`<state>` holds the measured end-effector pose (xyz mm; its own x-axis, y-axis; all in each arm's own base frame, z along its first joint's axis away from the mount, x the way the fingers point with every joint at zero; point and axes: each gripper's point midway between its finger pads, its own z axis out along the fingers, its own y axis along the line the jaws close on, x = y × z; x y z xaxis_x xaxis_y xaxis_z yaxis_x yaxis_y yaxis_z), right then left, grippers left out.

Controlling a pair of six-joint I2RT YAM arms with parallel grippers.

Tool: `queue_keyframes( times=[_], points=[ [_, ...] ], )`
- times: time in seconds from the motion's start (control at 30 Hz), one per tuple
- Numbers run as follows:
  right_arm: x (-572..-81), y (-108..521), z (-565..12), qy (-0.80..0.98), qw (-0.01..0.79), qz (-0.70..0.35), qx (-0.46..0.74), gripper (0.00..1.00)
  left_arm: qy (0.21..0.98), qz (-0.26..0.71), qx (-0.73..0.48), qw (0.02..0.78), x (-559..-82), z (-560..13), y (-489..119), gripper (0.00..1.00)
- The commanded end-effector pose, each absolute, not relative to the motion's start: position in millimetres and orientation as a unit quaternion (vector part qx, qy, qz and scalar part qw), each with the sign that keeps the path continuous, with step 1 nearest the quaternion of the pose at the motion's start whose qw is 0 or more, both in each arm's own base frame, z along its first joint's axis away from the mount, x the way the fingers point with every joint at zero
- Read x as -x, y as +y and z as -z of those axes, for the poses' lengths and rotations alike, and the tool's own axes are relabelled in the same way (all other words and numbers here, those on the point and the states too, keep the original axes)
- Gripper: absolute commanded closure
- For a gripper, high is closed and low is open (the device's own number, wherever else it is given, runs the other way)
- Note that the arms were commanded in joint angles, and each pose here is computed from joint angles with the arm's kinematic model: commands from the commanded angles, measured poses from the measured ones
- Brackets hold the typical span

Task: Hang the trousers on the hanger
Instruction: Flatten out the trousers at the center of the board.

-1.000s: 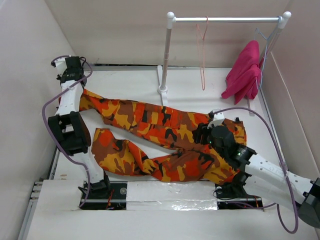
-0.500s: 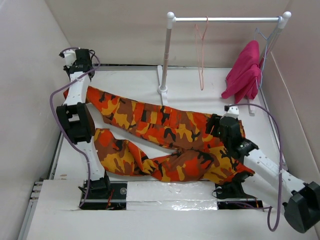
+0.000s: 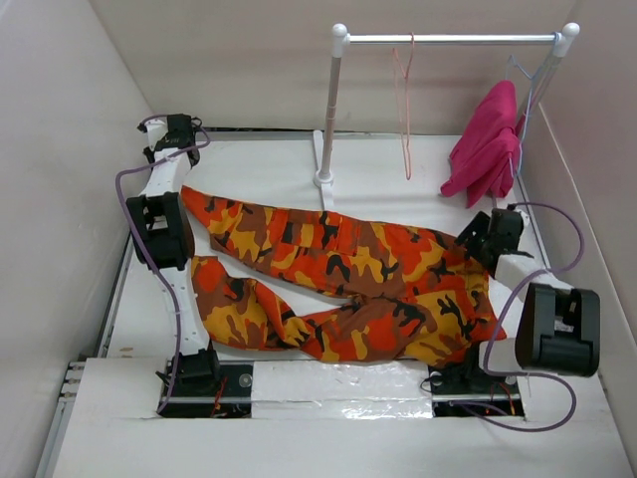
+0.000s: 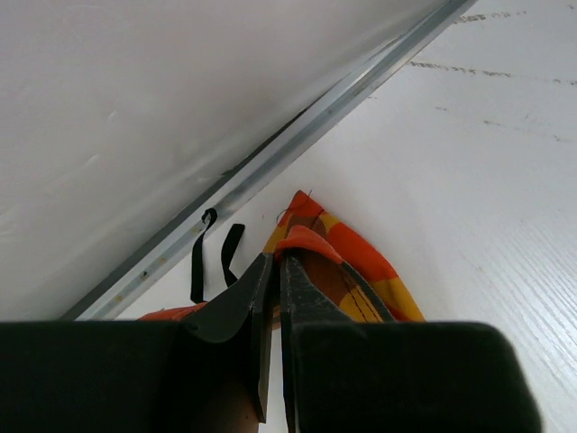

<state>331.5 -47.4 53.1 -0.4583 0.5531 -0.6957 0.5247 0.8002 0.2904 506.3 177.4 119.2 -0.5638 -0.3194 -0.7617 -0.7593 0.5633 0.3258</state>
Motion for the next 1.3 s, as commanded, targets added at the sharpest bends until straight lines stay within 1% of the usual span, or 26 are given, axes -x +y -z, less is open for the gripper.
queue_keyframes(
  times=[0.0,0.13,0.2,0.23,0.33,0.37,0.4,0.43,0.47,0.57,0.6,0.67,0.77,0.8,0.83,0.93,1.1,1.13,1.17,1.2,1.23,1.27],
  points=[
    [-371.6,-58.9,-83.2,0.827,0.451,-0.083,-0.326,0.22,0.803,-0.311,0.347,0.372,-517.4,-145.2,173.9,1.00],
    [-372.3,-62.8,-62.0,0.838,0.420,-0.111,-0.330,0.22,0.807,-0.293,0.350,0.374,-521.7,-137.0,169.0,1.00],
    [-368.6,-59.3,-45.7,0.852,0.386,-0.128,-0.329,0.24,0.808,-0.284,0.359,0.371,-521.2,-131.7,171.4,1.00],
    [-374.4,-62.9,-52.2,0.850,0.393,-0.133,-0.326,0.26,0.808,-0.279,0.364,0.370,-520.6,-130.1,174.3,1.00],
    [-375.6,-59.3,-52.8,0.846,0.387,-0.170,-0.325,0.37,0.809,-0.271,0.369,0.367,-517.9,-126.4,171.6,1.00],
    [-376.4,-60.2,-53.8,0.843,0.387,-0.178,-0.328,0.39,0.808,-0.270,0.371,0.370,-516.2,-128.7,171.3,1.00],
    [-377.1,-56.3,-52.5,0.845,0.381,-0.189,-0.324,0.45,0.808,-0.268,0.371,0.371,-515.8,-129.6,170.6,1.00],
    [-378.4,-55.0,-52.8,0.846,0.380,-0.194,-0.322,0.54,0.807,-0.266,0.372,0.373,-515.1,-131.0,170.2,1.00],
    [-380.3,-54.0,-54.6,0.845,0.381,-0.198,-0.318,0.71,0.808,-0.265,0.373,0.371,-512.4,-129.7,169.4,1.00],
    [-382.5,-54.7,-61.4,0.841,0.388,-0.200,-0.320,0.99,0.806,-0.263,0.376,0.375,-505.6,-134.7,168.1,1.00],
    [-385.5,-57.8,-67.3,0.837,0.396,-0.195,-0.323,1.00,0.803,-0.261,0.377,0.381,-503.5,-141.4,167.9,1.00],
    [-391.2,-63.1,-82.2,0.828,0.414,-0.189,-0.327,1.00,0.803,-0.267,0.377,0.375,-495.9,-139.1,168.4,1.00],
    [-409.3,-90.5,-115.6,0.806,0.453,-0.141,-0.354,1.00,0.803,-0.275,0.378,0.370,-483.0,-142.6,168.6,1.00],
    [-408.0,-94.4,-113.7,0.804,0.451,-0.132,-0.365,1.00,0.803,-0.276,0.378,0.369,-480.2,-143.4,168.7,1.00],
    [-415.4,-105.1,-127.4,0.793,0.466,-0.123,-0.373,1.00,0.802,-0.280,0.379,0.367,-476.5,-143.4,169.2,1.00],
    [-427.5,-125.4,-139.3,0.772,0.481,-0.093,-0.405,1.00,0.799,-0.297,0.378,0.361,-462.2,-148.6,172.0,1.00],
    [-445.5,-140.5,-141.4,0.756,0.484,-0.089,-0.431,1.00,0.794,-0.313,0.364,0.371,-451.9,-165.4,168.1,1.00],
    [-447.9,-140.6,-143.4,0.756,0.486,-0.092,-0.429,0.96,0.796,-0.315,0.361,0.370,-451.1,-164.1,168.3,1.00],
    [-450.4,-136.7,-146.2,0.756,0.487,-0.094,-0.426,0.85,0.798,-0.317,0.355,0.369,-451.8,-163.3,168.6,1.00],
    [-450.1,-137.6,-147.2,0.755,0.489,-0.092,-0.428,0.76,0.802,-0.319,0.351,0.362,-452.6,-157.9,168.6,1.00],
    [-450.0,-132.4,-153.9,0.753,0.496,-0.097,-0.421,0.63,0.807,-0.319,0.347,0.355,-454.2,-152.1,168.2,1.00],
    [-447.7,-130.9,-157.0,0.753,0.499,-0.098,-0.417,0.37,0.818,-0.322,0.338,0.337,-452.6,-144.2,167.2,1.00]
  ],
)
